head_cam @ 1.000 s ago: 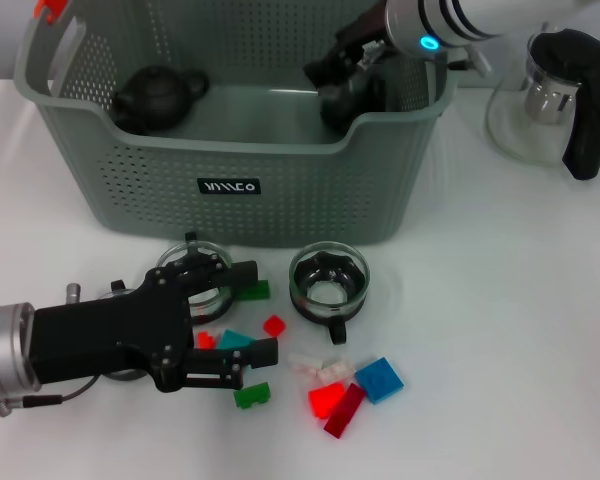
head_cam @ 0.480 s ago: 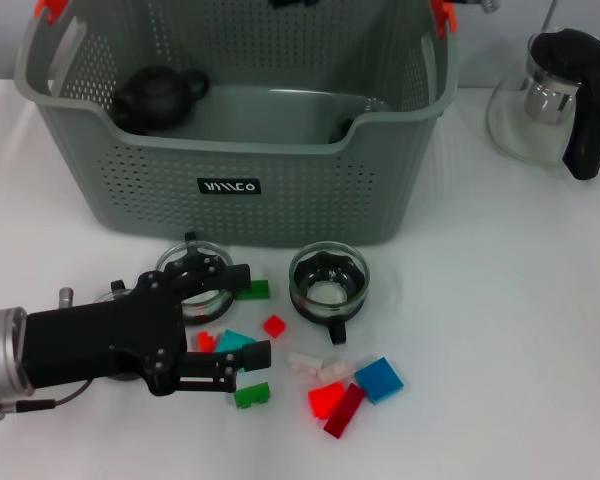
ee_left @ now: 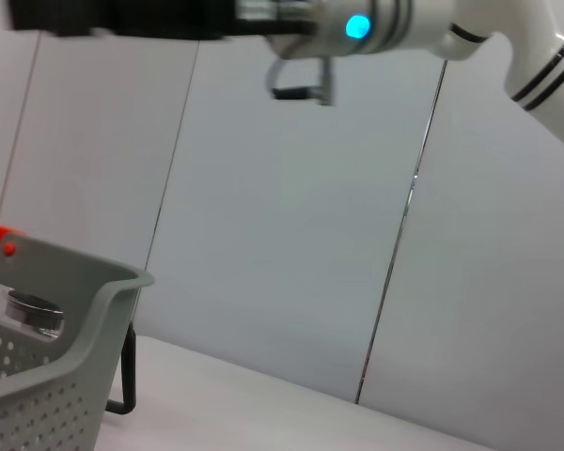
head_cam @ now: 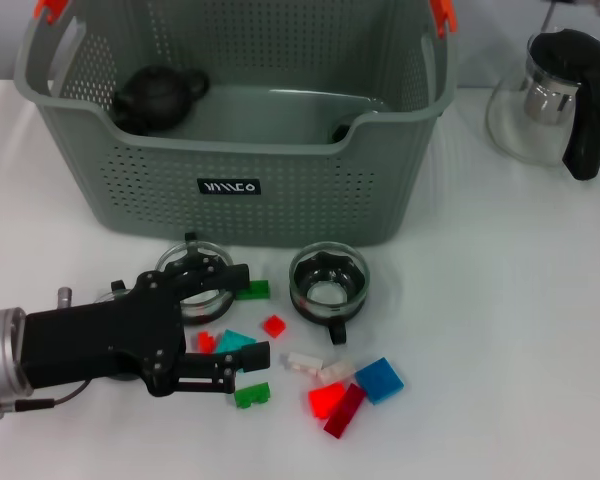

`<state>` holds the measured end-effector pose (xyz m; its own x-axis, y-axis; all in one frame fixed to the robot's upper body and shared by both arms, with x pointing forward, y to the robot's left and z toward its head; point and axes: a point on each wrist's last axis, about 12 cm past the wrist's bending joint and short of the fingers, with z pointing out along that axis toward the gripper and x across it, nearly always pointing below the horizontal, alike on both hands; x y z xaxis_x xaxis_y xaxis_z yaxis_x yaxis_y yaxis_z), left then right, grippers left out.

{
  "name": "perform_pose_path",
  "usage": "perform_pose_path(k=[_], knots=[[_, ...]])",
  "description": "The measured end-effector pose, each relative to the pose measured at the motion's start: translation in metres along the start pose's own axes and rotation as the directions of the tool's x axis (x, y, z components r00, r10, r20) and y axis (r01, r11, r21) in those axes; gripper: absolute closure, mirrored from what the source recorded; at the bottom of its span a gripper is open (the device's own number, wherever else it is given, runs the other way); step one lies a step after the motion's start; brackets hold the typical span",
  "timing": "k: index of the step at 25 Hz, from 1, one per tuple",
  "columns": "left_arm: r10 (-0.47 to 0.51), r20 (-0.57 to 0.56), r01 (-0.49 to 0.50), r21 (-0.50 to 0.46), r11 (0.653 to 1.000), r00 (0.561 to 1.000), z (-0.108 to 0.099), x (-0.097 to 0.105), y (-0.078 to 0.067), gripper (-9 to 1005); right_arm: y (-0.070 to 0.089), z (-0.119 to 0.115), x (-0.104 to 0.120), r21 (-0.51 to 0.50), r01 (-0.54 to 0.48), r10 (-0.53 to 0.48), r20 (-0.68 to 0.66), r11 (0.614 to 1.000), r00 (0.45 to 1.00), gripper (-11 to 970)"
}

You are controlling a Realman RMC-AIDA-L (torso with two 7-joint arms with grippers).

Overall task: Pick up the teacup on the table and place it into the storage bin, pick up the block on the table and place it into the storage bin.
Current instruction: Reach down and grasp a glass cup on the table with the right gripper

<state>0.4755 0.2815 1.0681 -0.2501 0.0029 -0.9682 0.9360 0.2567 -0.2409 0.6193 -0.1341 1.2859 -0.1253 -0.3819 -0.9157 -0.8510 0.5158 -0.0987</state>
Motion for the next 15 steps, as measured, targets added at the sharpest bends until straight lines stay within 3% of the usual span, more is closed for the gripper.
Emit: perform_pose_path(k=[8, 15], knots=[[0.029, 0.001, -0.029, 0.001, 1.0, 1.0, 0.0, 0.0, 0.0, 82, 0.005, -0.065, 0.025, -0.179, -0.045, 0.013, -0.177, 0.983, 0.984, 240], [0.037, 0.001, -0.037, 0.004, 0.999, 0.999, 0.001, 0.0, 0.0, 82, 0.008, -0.089, 0.058, -0.252, -0.119, 0.007, -0.406, 0.96, 0.914, 244]])
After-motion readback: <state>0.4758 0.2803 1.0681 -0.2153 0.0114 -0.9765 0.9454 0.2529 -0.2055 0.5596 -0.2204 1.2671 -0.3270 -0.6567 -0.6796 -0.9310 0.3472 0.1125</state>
